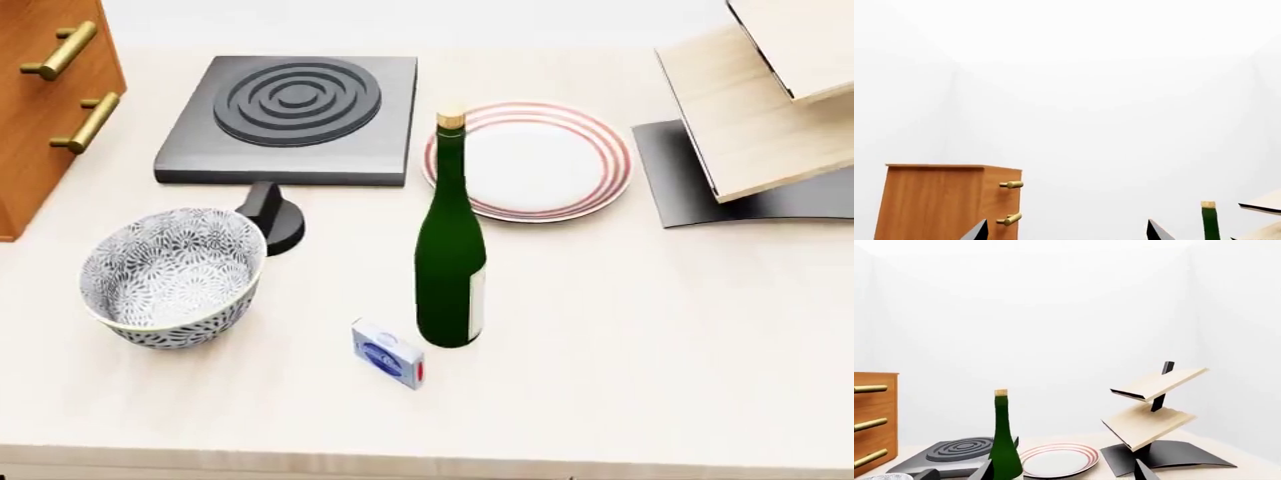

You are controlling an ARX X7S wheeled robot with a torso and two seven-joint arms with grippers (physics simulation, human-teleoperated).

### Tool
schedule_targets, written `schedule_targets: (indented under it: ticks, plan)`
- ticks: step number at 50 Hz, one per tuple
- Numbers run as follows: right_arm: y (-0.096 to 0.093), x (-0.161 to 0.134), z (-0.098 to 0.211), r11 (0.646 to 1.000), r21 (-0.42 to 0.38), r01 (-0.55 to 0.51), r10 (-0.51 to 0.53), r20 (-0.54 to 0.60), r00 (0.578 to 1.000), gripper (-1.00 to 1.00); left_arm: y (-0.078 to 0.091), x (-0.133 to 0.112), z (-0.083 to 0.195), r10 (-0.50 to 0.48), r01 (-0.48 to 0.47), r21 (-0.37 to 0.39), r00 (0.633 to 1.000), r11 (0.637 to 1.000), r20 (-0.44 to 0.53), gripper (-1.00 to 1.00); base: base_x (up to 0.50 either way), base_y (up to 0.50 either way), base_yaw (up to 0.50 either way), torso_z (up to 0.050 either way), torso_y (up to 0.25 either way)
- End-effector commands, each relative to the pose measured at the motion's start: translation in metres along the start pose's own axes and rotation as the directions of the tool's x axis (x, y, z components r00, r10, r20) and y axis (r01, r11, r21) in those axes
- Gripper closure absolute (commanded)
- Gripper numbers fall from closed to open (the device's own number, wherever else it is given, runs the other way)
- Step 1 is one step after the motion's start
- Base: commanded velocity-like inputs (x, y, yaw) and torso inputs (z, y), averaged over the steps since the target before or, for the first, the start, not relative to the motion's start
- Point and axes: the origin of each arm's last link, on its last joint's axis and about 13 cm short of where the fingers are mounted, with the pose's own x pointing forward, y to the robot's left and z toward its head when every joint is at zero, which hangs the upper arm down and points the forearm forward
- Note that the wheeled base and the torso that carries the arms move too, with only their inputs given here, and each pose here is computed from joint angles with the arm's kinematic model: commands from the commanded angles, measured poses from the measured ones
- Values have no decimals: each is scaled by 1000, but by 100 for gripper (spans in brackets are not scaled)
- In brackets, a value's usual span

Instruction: Pick up the akita bowl and put it on the plate.

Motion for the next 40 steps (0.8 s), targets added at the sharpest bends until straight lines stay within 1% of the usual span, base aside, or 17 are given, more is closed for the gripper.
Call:
schedule_targets:
  ticks: [1,34,35,36,37,38,39,40]
  plan:
    - [1,1,-2,1000,-1,-4,4,-10,1000,-100,0,2,-3,4,-4,-3,1000,1000,-10,-100,0,-141,0,0,0]
    - [1,3,-5,1000,-3,5,-5,-19,1000,-100,0,1,-4,3,-3,-9,1000,1000,-10,-100,0,-140,0,0,0]
    - [1,4,-5,1000,-7,23,-23,-19,1000,-100,0,1,-4,3,-4,-8,1000,1000,-10,-100,0,-141,0,0,0]
    - [1,4,-6,999,-29,37,-38,-23,999,-100,0,0,-4,3,-3,-8,1000,1000,-9,-100,0,-62,0,0,0]
    - [2,4,-7,999,-42,33,-34,-23,999,-100,0,0,-4,2,-3,-8,1000,1000,-10,-100,0,0,0,0,0]
    - [3,3,-7,1000,-31,3,-4,-20,1000,-100,0,0,-4,2,-2,-8,1000,1000,-11,-100,0,0,0,0,0]
    - [3,2,-7,1000,-28,-2,1,-23,1000,-100,0,0,-5,2,-2,-8,1000,1000,-12,-100,0,0,0,0,0]
    - [3,3,-6,999,-43,11,-13,-31,999,-100,0,0,-5,2,-2,-7,1000,1000,-12,-100,0,0,0,0,0]
